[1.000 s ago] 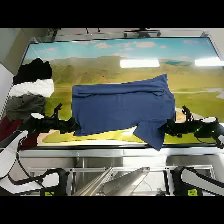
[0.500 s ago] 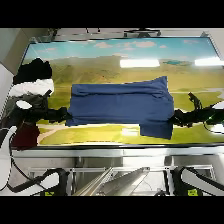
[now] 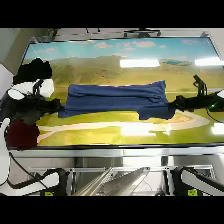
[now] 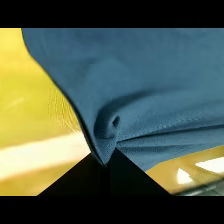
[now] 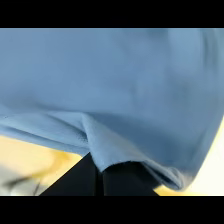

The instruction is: Fold the shirts.

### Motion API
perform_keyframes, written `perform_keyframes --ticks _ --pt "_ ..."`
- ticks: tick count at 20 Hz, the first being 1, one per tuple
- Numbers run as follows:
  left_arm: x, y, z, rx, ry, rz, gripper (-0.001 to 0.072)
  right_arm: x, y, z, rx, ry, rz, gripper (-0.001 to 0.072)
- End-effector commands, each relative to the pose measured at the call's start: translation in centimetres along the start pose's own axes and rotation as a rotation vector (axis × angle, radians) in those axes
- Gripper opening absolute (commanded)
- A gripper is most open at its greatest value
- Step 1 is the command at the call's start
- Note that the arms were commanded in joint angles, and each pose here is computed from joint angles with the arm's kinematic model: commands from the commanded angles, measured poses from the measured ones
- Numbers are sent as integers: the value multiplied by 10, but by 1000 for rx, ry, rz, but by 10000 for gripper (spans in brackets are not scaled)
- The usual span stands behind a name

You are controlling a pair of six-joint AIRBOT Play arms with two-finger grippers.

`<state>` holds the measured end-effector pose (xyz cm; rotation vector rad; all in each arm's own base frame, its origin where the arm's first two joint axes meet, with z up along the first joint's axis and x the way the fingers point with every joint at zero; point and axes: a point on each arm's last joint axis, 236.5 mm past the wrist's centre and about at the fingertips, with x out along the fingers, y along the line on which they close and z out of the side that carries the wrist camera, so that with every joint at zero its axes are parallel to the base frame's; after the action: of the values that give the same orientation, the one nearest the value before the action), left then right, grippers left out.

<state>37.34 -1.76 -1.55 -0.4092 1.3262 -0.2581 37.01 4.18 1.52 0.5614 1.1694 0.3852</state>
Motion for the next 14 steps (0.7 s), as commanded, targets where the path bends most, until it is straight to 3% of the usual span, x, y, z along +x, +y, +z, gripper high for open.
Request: perform_keyframes --ticks 1,7,14 --pt "0 -3 49 28 -46 61 13 11 24 64 -72 -123 3 21" --pt "52 7 119 86 -70 161 14 86 -13 119 -132 -99 -114 21" --pt "111 60 127 137 92 350 12 124 -68 121 -209 -24 -265 21"
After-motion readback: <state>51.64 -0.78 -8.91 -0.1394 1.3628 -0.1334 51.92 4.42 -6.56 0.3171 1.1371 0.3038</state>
